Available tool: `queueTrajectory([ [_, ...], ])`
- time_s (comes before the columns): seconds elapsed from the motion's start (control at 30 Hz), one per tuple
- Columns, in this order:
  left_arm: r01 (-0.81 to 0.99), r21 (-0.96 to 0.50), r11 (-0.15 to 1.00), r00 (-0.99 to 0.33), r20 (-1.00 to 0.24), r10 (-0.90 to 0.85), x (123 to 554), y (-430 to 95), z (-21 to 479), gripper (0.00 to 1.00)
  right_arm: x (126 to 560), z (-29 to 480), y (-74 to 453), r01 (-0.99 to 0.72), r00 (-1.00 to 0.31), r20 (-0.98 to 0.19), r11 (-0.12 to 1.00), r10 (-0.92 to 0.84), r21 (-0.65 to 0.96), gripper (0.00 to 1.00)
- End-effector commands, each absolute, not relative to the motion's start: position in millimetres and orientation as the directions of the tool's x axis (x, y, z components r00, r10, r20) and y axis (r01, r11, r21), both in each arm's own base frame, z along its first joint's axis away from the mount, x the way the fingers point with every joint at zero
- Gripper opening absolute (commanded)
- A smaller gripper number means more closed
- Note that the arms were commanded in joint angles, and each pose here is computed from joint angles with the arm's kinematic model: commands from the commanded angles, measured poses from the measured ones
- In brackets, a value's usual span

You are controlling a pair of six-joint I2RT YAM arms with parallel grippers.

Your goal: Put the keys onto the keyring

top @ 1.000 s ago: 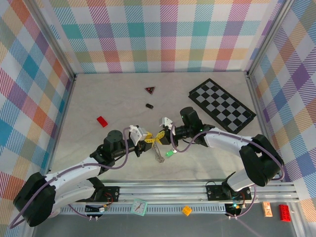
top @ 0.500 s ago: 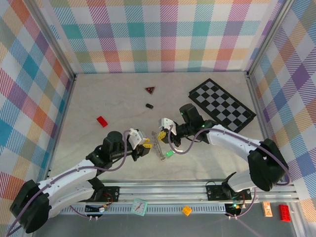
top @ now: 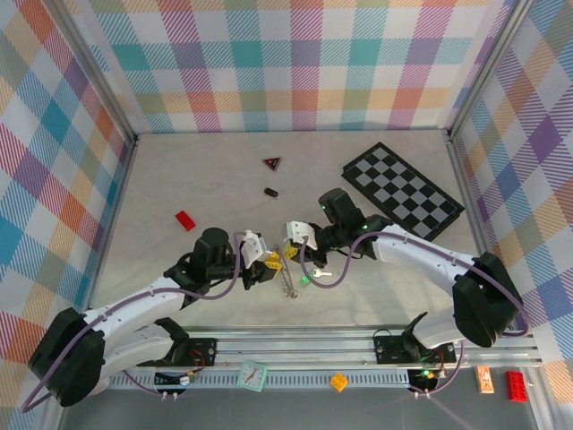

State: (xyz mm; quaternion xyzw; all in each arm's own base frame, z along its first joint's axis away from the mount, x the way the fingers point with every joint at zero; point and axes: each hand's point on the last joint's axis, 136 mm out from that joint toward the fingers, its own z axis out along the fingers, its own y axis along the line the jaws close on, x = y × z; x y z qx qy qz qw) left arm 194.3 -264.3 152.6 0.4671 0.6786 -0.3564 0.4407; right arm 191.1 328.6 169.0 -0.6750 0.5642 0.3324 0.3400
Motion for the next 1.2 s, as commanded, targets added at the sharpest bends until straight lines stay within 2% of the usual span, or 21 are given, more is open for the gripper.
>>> queueTrajectory([
  [0.0, 0.965, -0.036, 0.261, -0.116, -0.948, 0.297, 194, -269, 170, 0.23, 185, 179, 330, -0.974, 0.213, -0.824, -0.185, -0.525, -0.134, 0.0],
  [0.2, 0.961, -0.029, 0.275, -0.115, -0.947, 0.3, 195, -265, 171, 0.24, 181, 179, 331, -0.967, 0.239, -0.813, -0.205, -0.531, -0.15, 0.0],
  [0.4, 0.972, -0.056, 0.227, -0.126, -0.943, 0.309, 189, -270, 169, 0.24, 179, 181, 337, -0.962, 0.256, -0.81, -0.219, -0.527, -0.162, 0.0],
  [1.0, 0.976, -0.032, 0.217, -0.098, -0.949, 0.3, 190, -271, 175, 0.08, 171, 173, 339, -0.956, 0.261, -0.787, -0.261, -0.56, -0.131, 0.0],
  [1.17, 0.977, -0.032, 0.209, -0.094, -0.95, 0.297, 190, -273, 177, 0.01, 170, 174, 341, -0.959, 0.25, -0.79, -0.258, -0.56, -0.12, 0.0],
])
